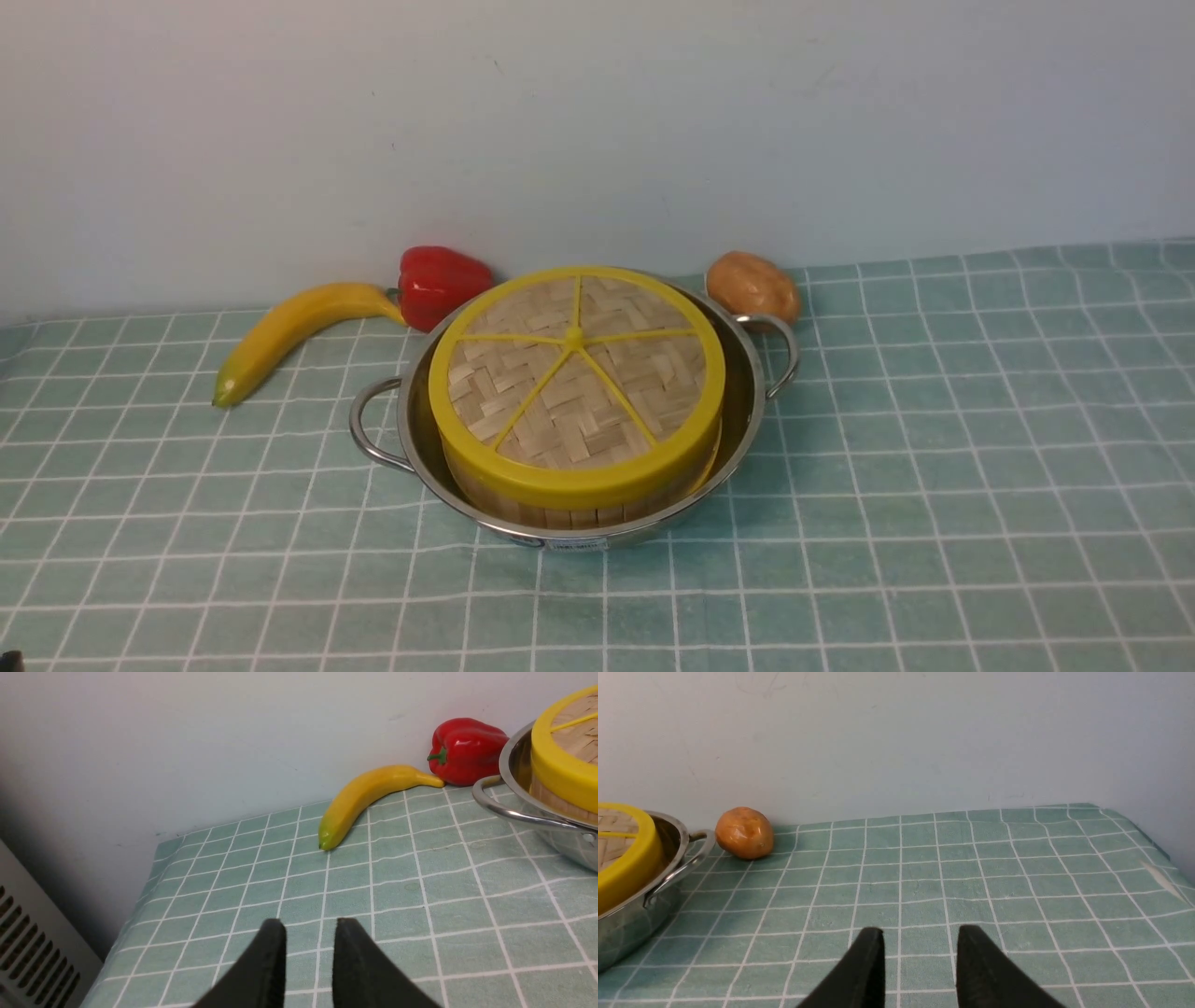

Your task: Place the steamer in the pot on the blue tablecloth, and put the lid on the steamer.

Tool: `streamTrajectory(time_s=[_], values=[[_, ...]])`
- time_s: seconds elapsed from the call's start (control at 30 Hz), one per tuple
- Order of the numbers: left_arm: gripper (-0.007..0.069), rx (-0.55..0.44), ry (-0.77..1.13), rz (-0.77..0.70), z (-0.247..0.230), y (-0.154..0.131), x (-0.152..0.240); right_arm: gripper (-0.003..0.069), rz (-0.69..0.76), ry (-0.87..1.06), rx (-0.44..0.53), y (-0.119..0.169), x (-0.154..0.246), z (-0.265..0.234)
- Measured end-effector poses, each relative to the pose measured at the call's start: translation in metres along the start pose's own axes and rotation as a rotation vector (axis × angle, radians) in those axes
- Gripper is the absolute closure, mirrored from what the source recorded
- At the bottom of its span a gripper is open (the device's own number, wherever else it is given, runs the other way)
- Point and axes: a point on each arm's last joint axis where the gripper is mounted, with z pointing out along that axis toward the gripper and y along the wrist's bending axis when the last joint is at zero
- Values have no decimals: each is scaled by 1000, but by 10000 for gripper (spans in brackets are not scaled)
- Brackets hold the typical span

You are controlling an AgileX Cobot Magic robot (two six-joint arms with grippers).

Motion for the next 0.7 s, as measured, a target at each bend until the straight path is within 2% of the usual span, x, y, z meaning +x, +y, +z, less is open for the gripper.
streamTrajectory(time_s=[0.7], values=[[435,0,0,0,0,0,0,419,12,2,1,0,0,0]])
